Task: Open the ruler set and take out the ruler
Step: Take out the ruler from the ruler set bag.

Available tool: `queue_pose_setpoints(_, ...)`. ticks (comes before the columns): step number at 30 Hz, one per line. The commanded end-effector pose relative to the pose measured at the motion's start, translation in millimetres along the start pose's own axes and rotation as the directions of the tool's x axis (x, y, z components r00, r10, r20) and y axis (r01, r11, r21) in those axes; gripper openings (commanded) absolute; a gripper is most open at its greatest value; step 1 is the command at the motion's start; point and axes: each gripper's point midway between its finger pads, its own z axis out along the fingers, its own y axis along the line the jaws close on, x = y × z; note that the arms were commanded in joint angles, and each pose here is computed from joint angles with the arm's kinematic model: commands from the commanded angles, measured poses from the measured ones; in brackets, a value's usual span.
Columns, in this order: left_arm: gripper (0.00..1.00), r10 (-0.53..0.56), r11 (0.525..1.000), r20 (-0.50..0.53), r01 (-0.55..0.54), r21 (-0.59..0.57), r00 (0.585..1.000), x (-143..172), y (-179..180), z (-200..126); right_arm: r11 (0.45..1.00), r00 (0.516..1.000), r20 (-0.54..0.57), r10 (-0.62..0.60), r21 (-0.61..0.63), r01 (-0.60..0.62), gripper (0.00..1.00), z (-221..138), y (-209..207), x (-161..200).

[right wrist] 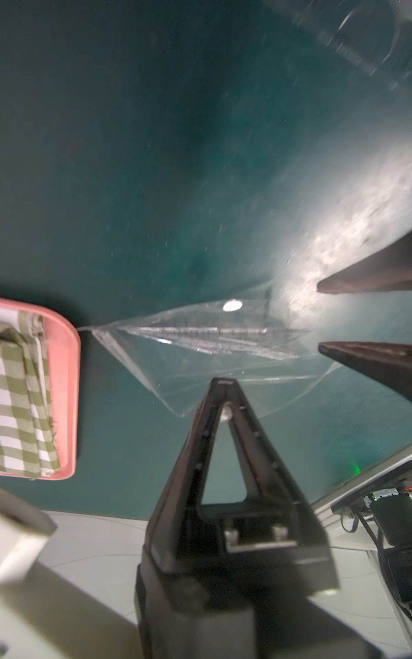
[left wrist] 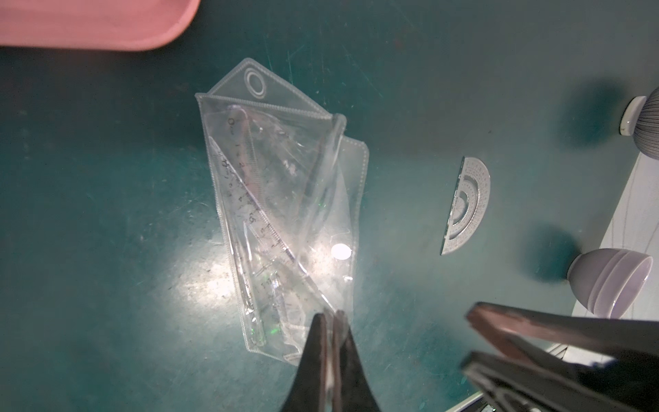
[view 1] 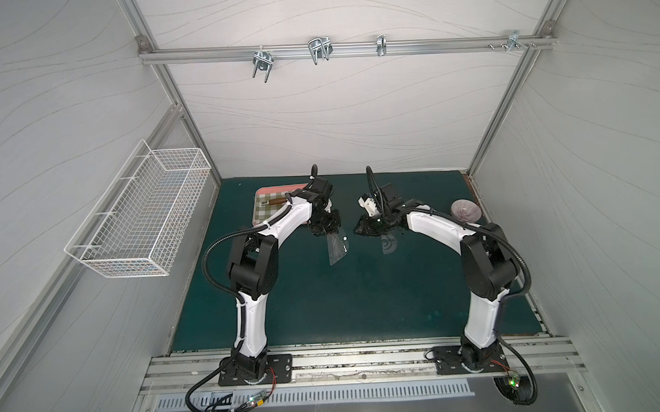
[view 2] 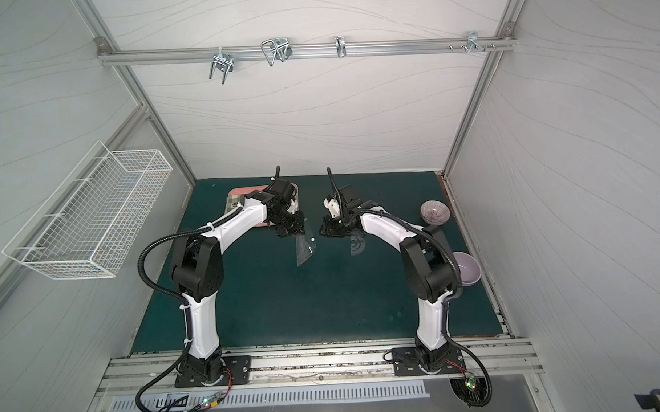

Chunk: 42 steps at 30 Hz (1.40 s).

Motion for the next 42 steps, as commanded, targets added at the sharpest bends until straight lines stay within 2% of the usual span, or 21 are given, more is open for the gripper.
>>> queue_pose_setpoints(1, 0.0, 0.005, 1.0, 0.017, -0.006, 0.028, 1.0, -1.9, -6.0, -5.3, 0.999, 1.0, -0.028, 0.009, -0.043, -0.01, 0.26, 14.8, 11.4, 0.3)
queue_pose_setpoints(21, 0.0, 0.009, 0.999, 0.023, -0.011, 0.051, 1.0, -1.3, -12.9, -7.1, 0.995, 0.985, -0.169, 0.022, -0.09, -0.038, 0.24, 70.3, 17.5, 33.2)
queue_pose_setpoints(42, 0.0, 0.014, 0.998, 0.04, -0.016, 0.059, 0.999, -2.1, -15.9, -13.4, 0.993, 0.965, -0.259, 0.035, -0.102, -0.064, 0.23, 81.1, 18.4, 62.2)
